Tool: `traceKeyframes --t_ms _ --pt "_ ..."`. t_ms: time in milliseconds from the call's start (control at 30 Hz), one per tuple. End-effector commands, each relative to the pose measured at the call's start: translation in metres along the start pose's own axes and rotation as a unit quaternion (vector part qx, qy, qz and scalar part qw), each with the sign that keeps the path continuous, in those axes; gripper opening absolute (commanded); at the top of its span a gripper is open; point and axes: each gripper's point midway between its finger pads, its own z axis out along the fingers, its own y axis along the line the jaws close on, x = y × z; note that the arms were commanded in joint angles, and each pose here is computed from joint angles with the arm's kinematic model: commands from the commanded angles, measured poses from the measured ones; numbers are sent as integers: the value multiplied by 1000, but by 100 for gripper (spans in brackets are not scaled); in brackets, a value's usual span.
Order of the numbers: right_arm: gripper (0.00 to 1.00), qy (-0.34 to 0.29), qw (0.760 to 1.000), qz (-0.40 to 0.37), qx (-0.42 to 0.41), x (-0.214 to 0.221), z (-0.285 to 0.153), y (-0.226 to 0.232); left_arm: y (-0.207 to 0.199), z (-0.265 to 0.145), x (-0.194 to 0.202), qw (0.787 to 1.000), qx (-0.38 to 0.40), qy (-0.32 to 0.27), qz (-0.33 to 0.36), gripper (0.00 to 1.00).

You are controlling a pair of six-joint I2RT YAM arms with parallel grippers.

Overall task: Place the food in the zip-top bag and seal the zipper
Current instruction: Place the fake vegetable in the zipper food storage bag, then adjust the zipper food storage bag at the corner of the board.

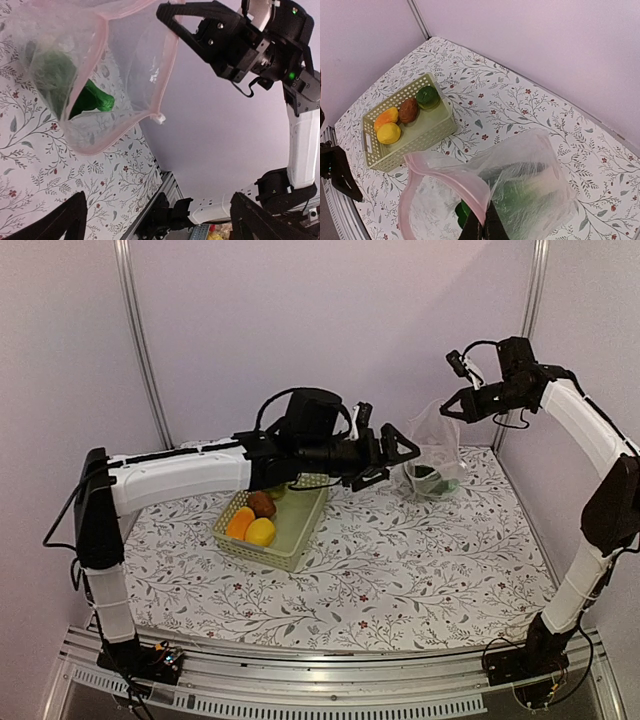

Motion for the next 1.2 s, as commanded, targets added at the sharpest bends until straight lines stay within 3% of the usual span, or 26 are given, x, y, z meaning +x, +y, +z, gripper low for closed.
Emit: traceKeyframes --t_ms 0,100,333,500,667,767,900,1033,1167 --pt "0 -35 998 -18 53 -27 -28 -17 35 -34 16 988 -93 -17 126 100" --pt "0 -22 998 -11 52 -15 -20 -21 15 -46 43 974 -37 9 224 100" --pt "0 -25 996 10 87 -11 -25 -55 33 -87 49 937 -116 -25 328 100" --pt "0 -85 981 23 173 -49 -88 -105 70 -140 3 900 -289 -120 304 100" --pt "0 -112 980 16 164 -61 -105 -99 112 -172 -12 871 -380 -112 292 100" --pt "0 -113 987 24 108 -52 -91 -82 141 -194 -18 867 -398 -164 252 100" --pt "0 -67 995 43 65 -13 -45 -68 164 -209 -18 891 -349 -176 229 100" --pt "0 -23 999 47 5 25 -1 -34 174 -216 -13 892 -352 -149 243 91" --pt "0 3 999 36 -10 44 14 -21 200 -219 -6 881 -409 -95 218 84"
